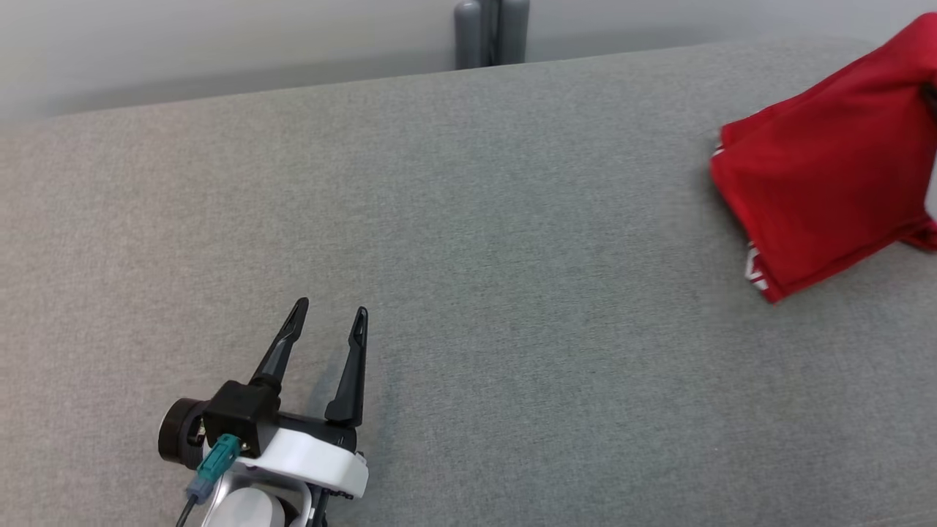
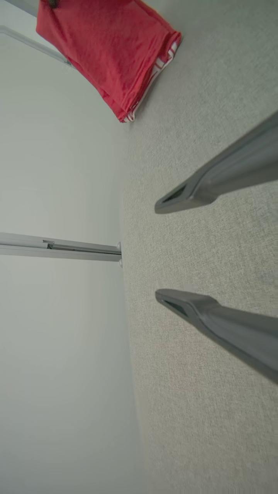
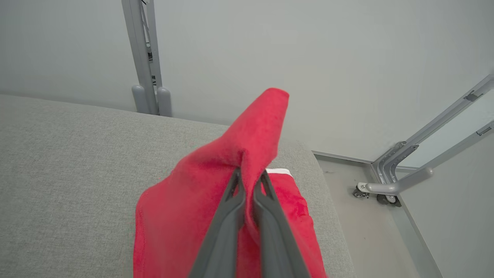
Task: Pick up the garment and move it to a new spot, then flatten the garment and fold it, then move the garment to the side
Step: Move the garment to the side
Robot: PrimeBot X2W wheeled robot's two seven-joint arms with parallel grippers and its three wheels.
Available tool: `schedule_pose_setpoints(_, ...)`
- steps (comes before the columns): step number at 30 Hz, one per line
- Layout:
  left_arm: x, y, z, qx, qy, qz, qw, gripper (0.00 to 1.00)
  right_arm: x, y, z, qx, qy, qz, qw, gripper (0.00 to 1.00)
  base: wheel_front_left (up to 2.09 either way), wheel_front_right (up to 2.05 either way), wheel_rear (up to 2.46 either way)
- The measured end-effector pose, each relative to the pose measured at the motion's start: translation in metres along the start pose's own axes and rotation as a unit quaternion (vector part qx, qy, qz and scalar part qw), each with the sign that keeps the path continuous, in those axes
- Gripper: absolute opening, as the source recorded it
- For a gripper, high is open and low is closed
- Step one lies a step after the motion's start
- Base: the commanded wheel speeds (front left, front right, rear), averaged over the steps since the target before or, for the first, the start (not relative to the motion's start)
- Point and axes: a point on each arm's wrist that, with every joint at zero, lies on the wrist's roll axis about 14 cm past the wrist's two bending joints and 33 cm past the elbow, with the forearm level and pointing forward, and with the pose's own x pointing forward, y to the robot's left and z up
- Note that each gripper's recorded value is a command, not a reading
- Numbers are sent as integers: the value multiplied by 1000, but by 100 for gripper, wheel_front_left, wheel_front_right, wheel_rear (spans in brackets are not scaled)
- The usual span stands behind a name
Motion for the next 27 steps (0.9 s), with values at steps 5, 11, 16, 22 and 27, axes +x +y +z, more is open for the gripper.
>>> schedule_pose_setpoints(5, -2, 12, -6, 2, 8, 16, 1000, 100, 9, -30, -4, -32, 21, -31, 999, 0, 0, 0, 0)
schedule_pose_setpoints(11, 1, 24, -14, 8, 17, 28, 999, 100, 22, -55, -18, -58, 45, -62, 995, 0, 0, 0, 0)
schedule_pose_setpoints(16, 8, 38, -24, 19, 28, 35, 999, 100, 43, -69, -38, -67, 70, -85, 992, 0, 0, 0, 0)
schedule_pose_setpoints(22, 11, 53, -40, 26, 47, 47, 997, 100, 60, -86, -73, -79, 116, -113, 984, 0, 0, 0, 0)
schedule_pose_setpoints(27, 11, 63, -50, 32, 59, 54, 996, 100, 69, -92, -92, -80, 130, -126, 980, 0, 0, 0, 0)
